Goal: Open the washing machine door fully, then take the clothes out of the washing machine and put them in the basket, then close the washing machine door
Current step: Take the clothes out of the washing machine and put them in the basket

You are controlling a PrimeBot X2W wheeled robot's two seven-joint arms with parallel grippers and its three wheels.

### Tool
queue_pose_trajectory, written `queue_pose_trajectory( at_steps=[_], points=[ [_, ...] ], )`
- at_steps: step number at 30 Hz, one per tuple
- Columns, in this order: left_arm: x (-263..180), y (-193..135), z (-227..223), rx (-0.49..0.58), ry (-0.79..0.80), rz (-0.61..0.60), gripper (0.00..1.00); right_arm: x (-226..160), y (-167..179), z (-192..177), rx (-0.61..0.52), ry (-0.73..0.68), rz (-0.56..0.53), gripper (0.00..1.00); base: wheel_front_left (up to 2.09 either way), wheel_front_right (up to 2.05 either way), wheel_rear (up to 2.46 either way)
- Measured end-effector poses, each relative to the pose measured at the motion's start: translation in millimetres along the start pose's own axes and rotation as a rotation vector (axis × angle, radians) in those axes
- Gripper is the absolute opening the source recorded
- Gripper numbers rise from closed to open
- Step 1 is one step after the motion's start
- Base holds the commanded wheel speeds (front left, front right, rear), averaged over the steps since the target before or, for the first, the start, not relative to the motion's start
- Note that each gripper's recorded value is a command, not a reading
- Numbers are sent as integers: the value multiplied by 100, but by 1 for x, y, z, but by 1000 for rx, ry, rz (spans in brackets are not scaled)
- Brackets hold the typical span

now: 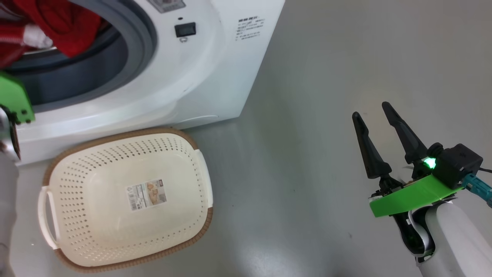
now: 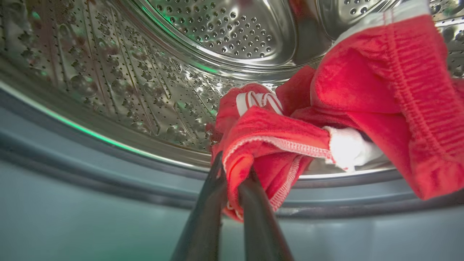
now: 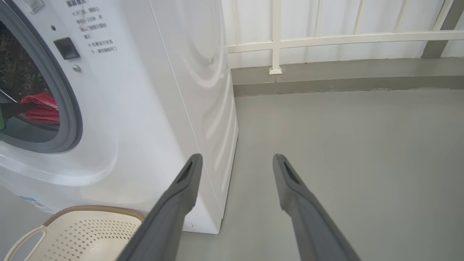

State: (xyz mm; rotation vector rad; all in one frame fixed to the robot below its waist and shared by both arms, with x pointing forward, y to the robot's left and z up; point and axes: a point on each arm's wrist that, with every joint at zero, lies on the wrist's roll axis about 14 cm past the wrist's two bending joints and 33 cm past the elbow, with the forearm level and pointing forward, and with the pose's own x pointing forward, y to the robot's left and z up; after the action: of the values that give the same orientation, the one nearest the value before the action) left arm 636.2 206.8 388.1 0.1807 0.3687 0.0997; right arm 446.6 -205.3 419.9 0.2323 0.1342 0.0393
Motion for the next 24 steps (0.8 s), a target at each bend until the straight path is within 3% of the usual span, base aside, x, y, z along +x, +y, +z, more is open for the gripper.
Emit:
queue_pose_trajectory(
  at_steps=[11, 24],
  points=[
    [-34, 23, 21, -84, -136, 11, 0, -8, 8, 12, 16, -33, 12, 100, 0, 0, 0],
    [-106, 41, 62, -207, -367, 4, 0, -19, 25, 33, 40, -90, 41, 100, 0, 0, 0]
  ],
)
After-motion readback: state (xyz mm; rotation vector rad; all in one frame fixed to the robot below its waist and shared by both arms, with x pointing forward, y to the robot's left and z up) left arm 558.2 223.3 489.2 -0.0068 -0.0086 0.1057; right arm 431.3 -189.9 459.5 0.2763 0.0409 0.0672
